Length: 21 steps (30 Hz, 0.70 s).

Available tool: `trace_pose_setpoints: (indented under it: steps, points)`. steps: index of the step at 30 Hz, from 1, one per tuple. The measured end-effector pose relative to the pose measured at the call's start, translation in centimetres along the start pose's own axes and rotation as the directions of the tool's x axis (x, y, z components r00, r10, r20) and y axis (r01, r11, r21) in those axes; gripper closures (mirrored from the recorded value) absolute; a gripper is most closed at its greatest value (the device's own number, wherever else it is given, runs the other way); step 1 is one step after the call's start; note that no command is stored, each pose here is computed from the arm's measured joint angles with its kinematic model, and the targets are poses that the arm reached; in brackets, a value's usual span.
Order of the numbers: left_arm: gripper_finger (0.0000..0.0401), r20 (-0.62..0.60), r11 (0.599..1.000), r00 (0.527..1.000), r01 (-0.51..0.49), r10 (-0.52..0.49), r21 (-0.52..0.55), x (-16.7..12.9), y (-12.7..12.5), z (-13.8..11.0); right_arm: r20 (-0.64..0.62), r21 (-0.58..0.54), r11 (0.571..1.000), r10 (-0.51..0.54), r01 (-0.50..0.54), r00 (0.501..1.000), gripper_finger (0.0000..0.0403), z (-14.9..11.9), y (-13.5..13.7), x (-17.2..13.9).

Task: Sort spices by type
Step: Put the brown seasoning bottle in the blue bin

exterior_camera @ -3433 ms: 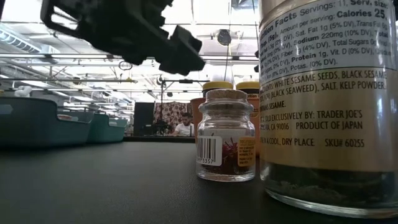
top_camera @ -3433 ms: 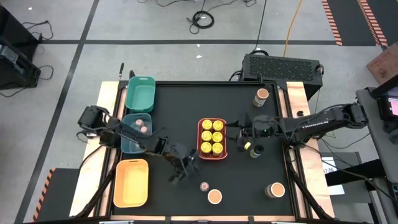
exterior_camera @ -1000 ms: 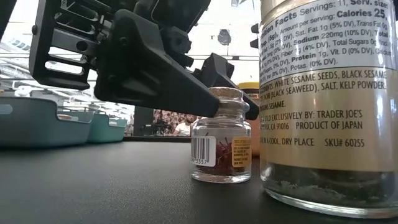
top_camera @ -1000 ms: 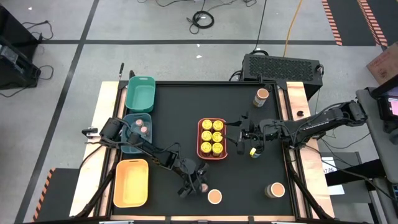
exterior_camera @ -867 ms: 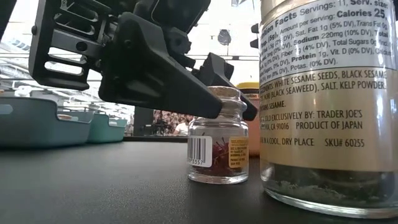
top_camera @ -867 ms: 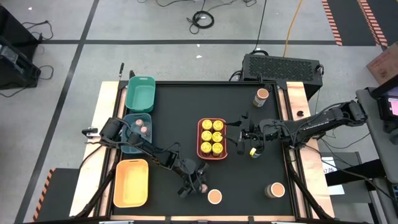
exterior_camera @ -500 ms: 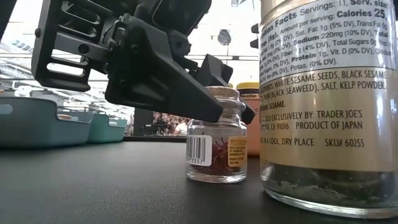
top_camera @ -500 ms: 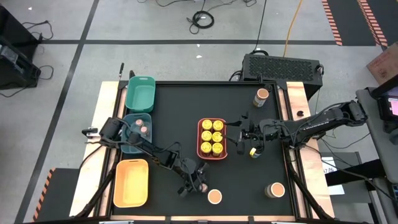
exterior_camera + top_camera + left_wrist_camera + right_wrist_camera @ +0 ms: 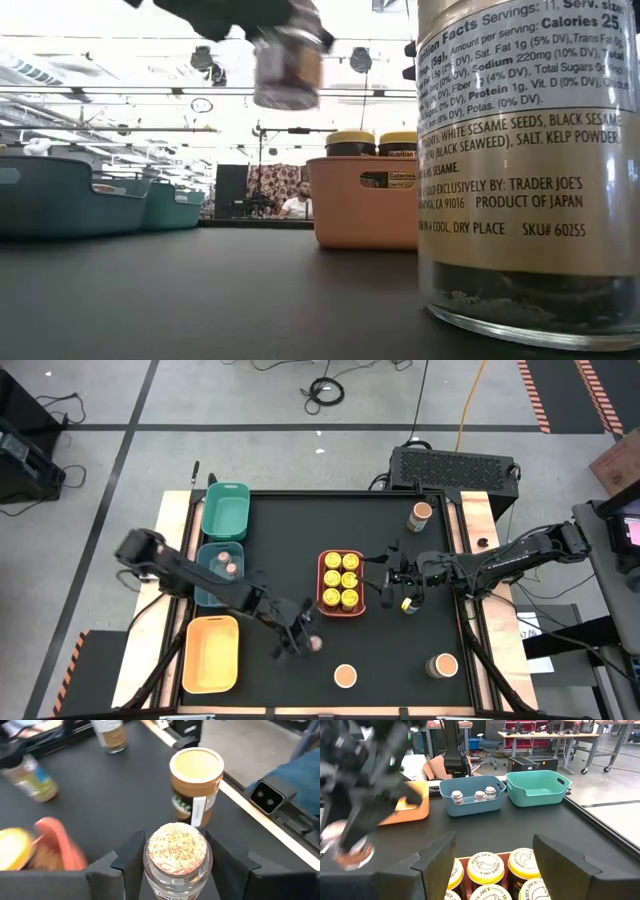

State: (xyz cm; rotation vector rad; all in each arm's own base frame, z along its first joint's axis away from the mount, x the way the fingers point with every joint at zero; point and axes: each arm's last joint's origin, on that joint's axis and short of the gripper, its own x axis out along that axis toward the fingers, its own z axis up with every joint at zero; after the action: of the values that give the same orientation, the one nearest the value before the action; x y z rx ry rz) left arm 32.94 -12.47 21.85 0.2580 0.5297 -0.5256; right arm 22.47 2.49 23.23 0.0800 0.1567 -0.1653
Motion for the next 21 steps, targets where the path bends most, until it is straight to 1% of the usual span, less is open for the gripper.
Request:
trace_pose_setpoints:
  steps: [5,7,9,12,13,15,17,18,19,21]
  points:
    - [0.0218,-0.067,0.993,0.995,-0.074,0.068,-0.091,-4.7,-0.2,1.1,-0.002,-0.001,1.0,0.0,0.0,1.0,0.0145,0.0,0.0,0.0]
    - [0.0218,-0.125,0.984,0.987,-0.114,0.097,-0.134,-6.4,-0.3,1.0,-0.004,-0.001,1.0,0.0,0.0,1.0,0.0145,0.0,0.0,0.0]
    - [0.0218,-0.176,0.967,0.975,-0.17,0.137,-0.188,-7.9,-0.4,0.9,-0.01,0.002,1.0,-0.001,0.001,1.0,0.0145,-0.1,0.0,0.0]
    - [0.0218,-0.274,0.919,0.937,-0.29,0.216,-0.267,-10.3,-0.5,0.3,-0.014,0.012,1.0,-0.002,0.002,1.0,0.0145,-0.1,0.0,0.0]
    - [0.0218,-0.308,0.896,0.92,-0.335,0.243,-0.292,-11.0,-0.5,0.1,-0.017,0.011,1.0,-0.002,0.002,1.0,0.0145,-0.2,0.0,0.0]
    - [0.0218,-0.384,0.838,0.873,-0.433,0.299,-0.332,-12.4,-0.6,-0.6,-0.02,0.014,1.0,-0.002,0.003,1.0,0.0145,-0.2,0.0,0.0]
    - [0.0218,-0.445,0.757,0.817,-0.541,0.368,-0.367,-13.8,-0.7,-1.1,-0.024,0.018,1.0,-0.003,0.003,1.0,0.0145,-0.3,0.0,0.0]
    - [0.0218,-0.477,0.71,0.784,-0.592,0.398,-0.382,-14.5,-0.7,-1.4,-0.025,0.018,1.0,-0.003,0.004,1.0,0.0145,-0.3,0.0,0.0]
    - [0.0218,-0.508,0.654,0.748,-0.643,0.426,-0.398,-15.2,-0.8,-1.8,-0.026,0.018,1.0,-0.003,0.004,1.0,0.0145,-0.3,0.0,0.0]
    - [0.0218,-0.556,0.531,0.681,-0.727,0.477,-0.435,-16.5,-0.8,-2.3,-0.031,0.022,1.0,-0.004,0.005,1.0,0.0145,-0.3,0.0,0.0]
